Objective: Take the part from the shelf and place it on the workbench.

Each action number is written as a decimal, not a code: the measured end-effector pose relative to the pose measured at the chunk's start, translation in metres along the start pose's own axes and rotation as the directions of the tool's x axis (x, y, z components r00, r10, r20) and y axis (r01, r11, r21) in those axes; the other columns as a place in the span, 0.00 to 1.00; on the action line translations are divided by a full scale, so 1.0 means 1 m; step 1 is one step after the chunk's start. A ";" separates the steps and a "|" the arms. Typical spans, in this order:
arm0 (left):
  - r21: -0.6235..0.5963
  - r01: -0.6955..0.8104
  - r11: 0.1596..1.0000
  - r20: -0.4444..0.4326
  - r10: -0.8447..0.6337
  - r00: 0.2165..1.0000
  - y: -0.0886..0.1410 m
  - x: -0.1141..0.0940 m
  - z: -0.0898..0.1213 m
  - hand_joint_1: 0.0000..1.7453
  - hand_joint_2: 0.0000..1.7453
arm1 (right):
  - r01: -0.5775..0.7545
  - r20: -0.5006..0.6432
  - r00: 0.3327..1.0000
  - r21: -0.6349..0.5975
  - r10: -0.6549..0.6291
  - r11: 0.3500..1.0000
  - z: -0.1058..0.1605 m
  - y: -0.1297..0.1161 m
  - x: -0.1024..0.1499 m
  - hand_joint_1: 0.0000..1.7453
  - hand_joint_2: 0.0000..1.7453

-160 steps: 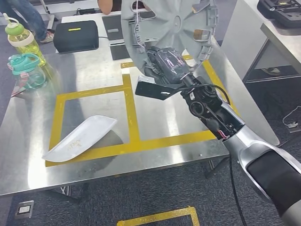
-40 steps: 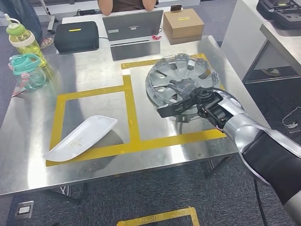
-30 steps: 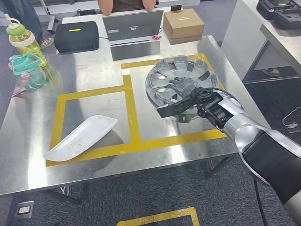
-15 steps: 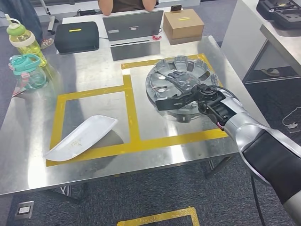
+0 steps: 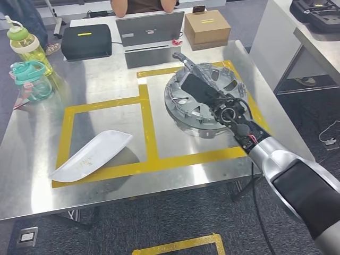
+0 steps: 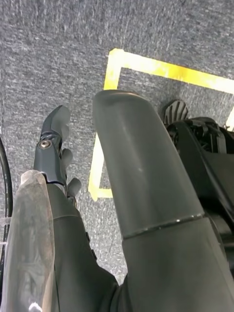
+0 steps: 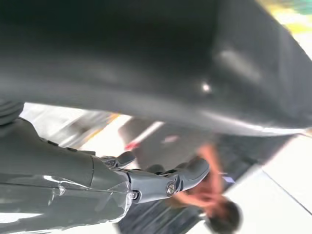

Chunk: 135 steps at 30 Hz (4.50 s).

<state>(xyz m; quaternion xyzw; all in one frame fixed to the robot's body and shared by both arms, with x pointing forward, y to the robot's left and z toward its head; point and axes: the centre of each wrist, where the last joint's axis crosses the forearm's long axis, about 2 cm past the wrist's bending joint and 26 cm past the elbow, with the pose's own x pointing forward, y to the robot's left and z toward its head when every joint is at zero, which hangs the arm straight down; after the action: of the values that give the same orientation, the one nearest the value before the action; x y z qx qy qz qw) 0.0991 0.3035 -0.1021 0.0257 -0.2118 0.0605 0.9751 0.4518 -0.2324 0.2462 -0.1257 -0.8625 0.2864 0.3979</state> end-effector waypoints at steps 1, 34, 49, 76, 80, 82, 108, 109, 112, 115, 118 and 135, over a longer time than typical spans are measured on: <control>-0.002 0.000 1.000 -0.002 0.000 1.000 -0.001 -0.001 0.000 0.00 0.00 | 0.065 0.027 0.998 -0.031 -0.064 0.997 0.001 0.005 0.007 0.00 0.00; -0.015 -0.004 1.000 -0.062 0.003 0.998 -0.013 -0.020 0.005 0.00 0.00 | 0.615 0.727 0.536 0.012 -0.429 0.789 0.088 0.013 0.178 0.00 0.00; -0.025 -0.004 1.000 -0.075 0.002 0.997 -0.018 -0.021 0.006 0.00 0.00 | 0.628 0.773 0.482 0.025 -0.413 0.778 0.095 0.003 0.198 0.00 0.00; -0.030 -0.066 0.997 -0.159 0.060 0.985 -0.022 -0.021 0.006 0.00 0.00 | 0.626 0.760 0.487 0.040 -0.430 0.779 0.097 0.003 0.202 0.00 0.00; -0.033 -0.067 0.997 -0.162 0.061 0.985 -0.023 -0.021 0.006 0.00 0.00 | 0.623 0.762 0.486 0.042 -0.428 0.781 0.097 0.002 0.203 0.00 0.00; -0.033 -0.067 0.997 -0.166 0.061 0.984 -0.023 -0.021 0.006 0.00 0.00 | 0.622 0.760 0.488 0.043 -0.429 0.782 0.098 0.002 0.202 0.00 0.00; -0.040 -0.074 0.996 -0.168 0.067 0.984 -0.024 -0.017 0.005 0.00 0.00 | 0.616 0.757 0.489 0.051 -0.433 0.786 0.099 0.002 0.202 0.00 0.00; -0.040 -0.075 0.996 -0.169 0.067 0.983 -0.024 -0.017 0.005 0.00 0.00 | 0.616 0.757 0.490 0.051 -0.433 0.786 0.099 0.002 0.202 0.00 0.00; -0.041 -0.075 0.996 -0.169 0.067 0.983 -0.023 -0.017 0.005 0.00 0.00 | 0.614 0.756 0.493 0.050 -0.431 0.788 0.100 0.002 0.201 0.00 0.00; -0.043 -0.074 0.996 -0.171 0.066 0.983 -0.023 -0.018 0.006 0.00 0.00 | 0.606 0.757 0.497 0.047 -0.425 0.794 0.101 0.003 0.201 0.00 0.00; -0.050 -0.069 0.996 -0.168 0.060 0.984 -0.024 -0.017 0.005 0.00 0.00 | 0.599 0.761 0.500 0.042 -0.414 0.800 0.101 0.001 0.203 0.00 0.00; -0.052 -0.066 0.996 -0.158 0.057 0.986 -0.024 -0.011 0.004 0.00 0.00 | 0.592 0.764 0.507 0.029 -0.400 0.805 0.103 -0.002 0.205 0.00 0.00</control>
<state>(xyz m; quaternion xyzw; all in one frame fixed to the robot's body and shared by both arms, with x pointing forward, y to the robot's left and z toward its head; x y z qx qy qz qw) 0.0909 0.2780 -0.1038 -0.0134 -0.1368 0.0864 0.9867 0.2405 -0.1839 0.3199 0.2094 -0.9727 0.0798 0.0612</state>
